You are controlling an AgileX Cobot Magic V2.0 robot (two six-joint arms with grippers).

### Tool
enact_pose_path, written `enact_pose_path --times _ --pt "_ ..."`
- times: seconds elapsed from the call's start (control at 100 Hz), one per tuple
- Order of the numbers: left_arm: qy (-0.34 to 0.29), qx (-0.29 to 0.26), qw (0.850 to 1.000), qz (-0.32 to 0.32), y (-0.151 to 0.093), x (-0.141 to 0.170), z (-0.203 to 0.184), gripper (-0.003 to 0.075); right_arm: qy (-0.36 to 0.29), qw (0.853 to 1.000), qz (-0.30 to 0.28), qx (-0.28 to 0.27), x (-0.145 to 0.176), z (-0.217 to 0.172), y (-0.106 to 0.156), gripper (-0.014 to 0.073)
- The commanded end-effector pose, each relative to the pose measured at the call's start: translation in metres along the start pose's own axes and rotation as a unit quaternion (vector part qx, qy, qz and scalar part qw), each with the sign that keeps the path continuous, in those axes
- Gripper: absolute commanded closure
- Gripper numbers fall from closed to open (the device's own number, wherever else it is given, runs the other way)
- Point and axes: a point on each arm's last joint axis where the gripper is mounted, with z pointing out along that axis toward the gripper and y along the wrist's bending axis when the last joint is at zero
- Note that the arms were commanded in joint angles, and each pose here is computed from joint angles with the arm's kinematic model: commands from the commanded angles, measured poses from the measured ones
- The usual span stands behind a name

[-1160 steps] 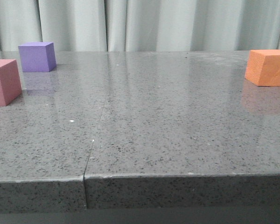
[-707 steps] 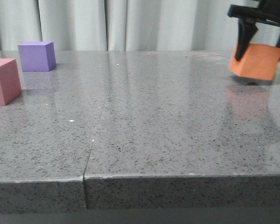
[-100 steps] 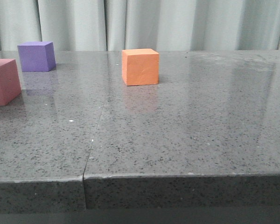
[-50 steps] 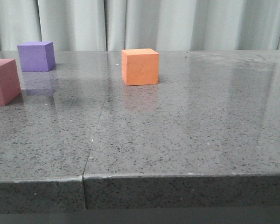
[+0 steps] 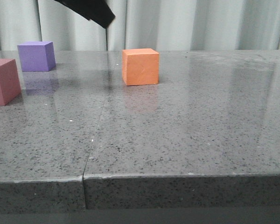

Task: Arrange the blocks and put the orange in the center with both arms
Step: 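Lower the left gripper onto the orange cube and grasp it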

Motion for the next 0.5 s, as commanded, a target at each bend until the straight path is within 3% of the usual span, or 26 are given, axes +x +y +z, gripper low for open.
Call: enact_pose_path --times 0.0,0.32,0.49 --pt "-0.052 -0.005 0.998 0.018 -0.009 -0.029 -0.013 0.0029 -0.047 0.999 -0.01 -0.012 -0.014 -0.003 0.004 0.0664" --pt "-0.051 0.012 0.998 0.031 -0.011 -0.037 0.024 0.0029 -0.047 0.999 -0.01 -0.012 -0.014 -0.003 0.004 0.0664" --pt "-0.06 -0.006 0.998 0.033 -0.009 -0.041 0.035 0.0029 -0.047 0.999 -0.01 -0.012 -0.014 -0.003 0.004 0.0664"
